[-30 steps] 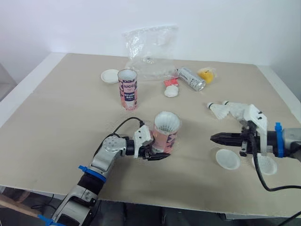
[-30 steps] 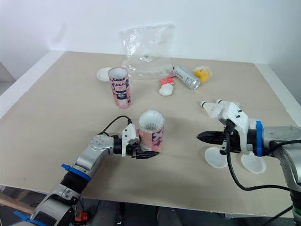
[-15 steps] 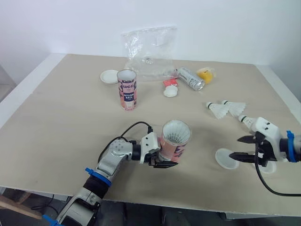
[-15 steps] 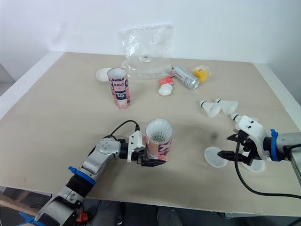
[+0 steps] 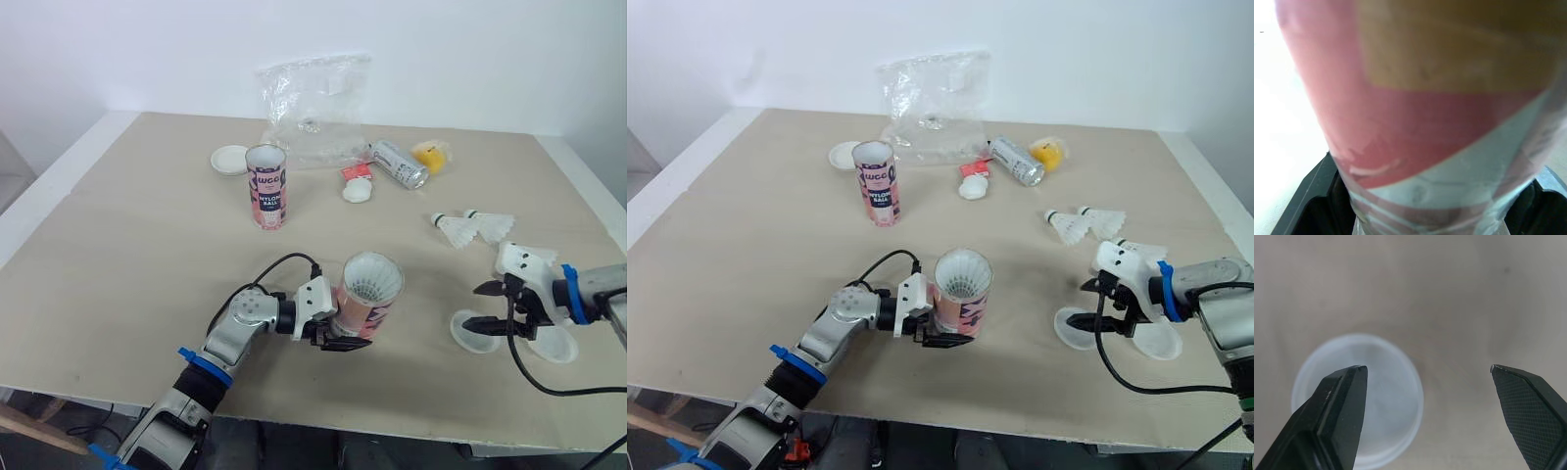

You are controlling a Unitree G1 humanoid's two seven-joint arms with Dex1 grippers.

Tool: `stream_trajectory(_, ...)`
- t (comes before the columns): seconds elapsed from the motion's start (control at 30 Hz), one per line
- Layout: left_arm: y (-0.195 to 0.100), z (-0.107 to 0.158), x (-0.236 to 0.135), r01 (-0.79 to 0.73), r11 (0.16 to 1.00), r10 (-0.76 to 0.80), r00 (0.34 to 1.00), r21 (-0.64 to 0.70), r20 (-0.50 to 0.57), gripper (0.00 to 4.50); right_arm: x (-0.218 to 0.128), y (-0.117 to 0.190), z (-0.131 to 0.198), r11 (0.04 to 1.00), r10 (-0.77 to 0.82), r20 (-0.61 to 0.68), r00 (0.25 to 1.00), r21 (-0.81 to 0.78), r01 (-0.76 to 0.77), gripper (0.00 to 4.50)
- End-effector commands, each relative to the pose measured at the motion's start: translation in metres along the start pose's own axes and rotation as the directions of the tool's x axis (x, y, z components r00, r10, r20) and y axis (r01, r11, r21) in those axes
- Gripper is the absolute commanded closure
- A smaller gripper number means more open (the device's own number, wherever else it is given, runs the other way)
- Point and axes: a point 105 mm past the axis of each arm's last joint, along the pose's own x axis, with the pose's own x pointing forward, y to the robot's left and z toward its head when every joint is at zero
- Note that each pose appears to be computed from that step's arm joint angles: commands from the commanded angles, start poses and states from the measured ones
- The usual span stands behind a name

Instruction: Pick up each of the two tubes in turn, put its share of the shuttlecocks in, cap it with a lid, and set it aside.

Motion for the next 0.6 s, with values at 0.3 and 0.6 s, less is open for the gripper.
stream_trajectory(0.3,-0.002,-0.01,-0.001,-0.014,0.999,0.013,0.999,-0.041,-0.038,1.22,0.002,-0.009,0.005,0.998,0.031,-0.006,0.999,-0.056,-0.032,1.31)
stream_trajectory(0.6,-0.001,-0.012,-0.003,-0.018,0.999,0.016,0.998,-0.044,-0.054,1.22,0.005,-0.001,0.002,0.993,0.08,-0.021,0.997,-0.088,-0.081,4.45)
